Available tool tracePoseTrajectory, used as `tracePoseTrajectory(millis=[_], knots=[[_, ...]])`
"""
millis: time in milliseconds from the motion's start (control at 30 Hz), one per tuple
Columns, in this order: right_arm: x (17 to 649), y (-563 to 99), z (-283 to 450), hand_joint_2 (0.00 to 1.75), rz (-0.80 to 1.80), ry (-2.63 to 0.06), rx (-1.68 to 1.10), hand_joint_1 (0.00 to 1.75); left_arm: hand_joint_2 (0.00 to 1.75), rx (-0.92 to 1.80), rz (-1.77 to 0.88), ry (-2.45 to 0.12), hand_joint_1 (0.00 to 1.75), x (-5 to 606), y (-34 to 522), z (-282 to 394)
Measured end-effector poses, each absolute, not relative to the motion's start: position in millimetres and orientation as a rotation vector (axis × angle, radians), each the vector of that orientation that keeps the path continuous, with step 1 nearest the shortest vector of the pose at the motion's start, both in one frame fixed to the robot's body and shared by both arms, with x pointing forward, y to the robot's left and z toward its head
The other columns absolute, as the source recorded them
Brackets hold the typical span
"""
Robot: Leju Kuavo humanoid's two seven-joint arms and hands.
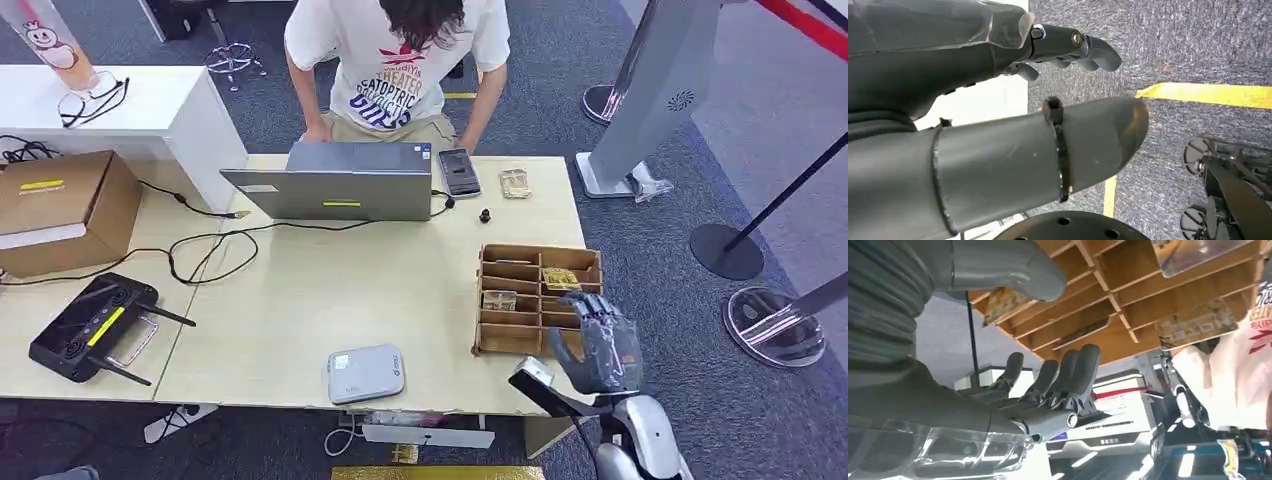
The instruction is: Pass the card to the sensor for recognition and then transmit it.
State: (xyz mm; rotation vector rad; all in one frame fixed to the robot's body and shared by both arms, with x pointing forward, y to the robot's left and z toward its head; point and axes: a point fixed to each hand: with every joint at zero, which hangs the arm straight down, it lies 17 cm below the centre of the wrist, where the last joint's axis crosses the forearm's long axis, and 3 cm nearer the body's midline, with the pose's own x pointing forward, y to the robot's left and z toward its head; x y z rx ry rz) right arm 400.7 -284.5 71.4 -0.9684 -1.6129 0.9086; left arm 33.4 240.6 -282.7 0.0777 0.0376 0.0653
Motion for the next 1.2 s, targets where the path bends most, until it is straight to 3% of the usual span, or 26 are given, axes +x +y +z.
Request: tracePoseTrajectory(millis=[1200], knots=[[396.3, -321.4, 47.0, 1.75, 0.922, -1.502, -1.001, 0.91, 0.0, 0.081, 0.071, 0.032, 0.0, 32.5, 241.0, -283.0]])
